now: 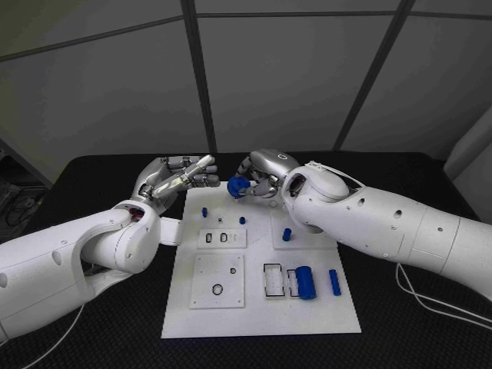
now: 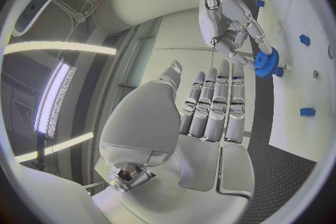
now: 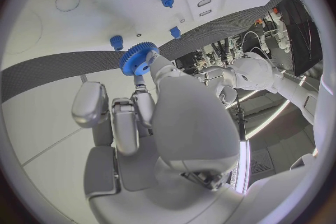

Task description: Assemble the parts on the task board

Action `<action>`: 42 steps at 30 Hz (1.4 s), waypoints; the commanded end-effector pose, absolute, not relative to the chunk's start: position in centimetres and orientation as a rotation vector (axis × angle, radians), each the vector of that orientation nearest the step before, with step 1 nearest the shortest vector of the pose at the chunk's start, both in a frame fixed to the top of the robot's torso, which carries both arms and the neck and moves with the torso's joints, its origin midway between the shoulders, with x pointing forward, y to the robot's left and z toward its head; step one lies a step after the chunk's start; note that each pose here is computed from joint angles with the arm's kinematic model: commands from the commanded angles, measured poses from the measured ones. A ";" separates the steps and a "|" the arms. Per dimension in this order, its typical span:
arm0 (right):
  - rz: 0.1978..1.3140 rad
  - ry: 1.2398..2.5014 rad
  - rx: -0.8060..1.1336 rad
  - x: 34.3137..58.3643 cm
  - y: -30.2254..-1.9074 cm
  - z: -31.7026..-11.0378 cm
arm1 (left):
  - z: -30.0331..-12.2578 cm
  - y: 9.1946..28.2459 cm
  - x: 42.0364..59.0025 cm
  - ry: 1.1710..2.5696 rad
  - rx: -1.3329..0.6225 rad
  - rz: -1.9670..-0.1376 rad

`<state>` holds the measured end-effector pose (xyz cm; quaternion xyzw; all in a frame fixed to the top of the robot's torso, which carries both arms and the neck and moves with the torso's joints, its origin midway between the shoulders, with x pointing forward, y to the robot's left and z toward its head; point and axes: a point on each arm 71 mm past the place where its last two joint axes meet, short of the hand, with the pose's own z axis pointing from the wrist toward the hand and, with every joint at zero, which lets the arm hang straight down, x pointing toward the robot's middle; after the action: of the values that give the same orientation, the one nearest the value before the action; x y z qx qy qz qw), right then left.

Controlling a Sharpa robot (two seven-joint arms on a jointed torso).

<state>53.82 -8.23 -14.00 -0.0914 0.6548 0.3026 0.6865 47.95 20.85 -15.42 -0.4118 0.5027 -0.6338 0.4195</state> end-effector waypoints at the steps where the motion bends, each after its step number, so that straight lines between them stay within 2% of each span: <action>1: 0.668 1.465 -0.230 53.9 -7.8 -14.0 | -15.3 20.8 48.0 1.263 -1.017 -1.605; 8: 0.659 1.495 -0.244 54.1 -7.0 -14.5 | -15.3 20.8 48.0 1.262 -1.017 -1.604; 13: 0.638 1.545 -0.278 53.9 -6.7 -15.8 | -15.2 20.8 48.0 1.261 -1.017 -1.603; 19: 0.621 1.576 -0.297 53.8 -6.7 -16.4 | -15.2 20.8 48.0 1.261 -1.017 -1.603; 42: 0.582 1.499 -0.244 54.2 -6.9 -16.1 | -15.3 20.9 48.1 1.265 -1.020 -1.599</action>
<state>54.04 -6.79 -16.46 -0.1158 0.6797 0.2648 0.6741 48.09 21.04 -15.47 -0.4128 0.5034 -0.6321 0.4202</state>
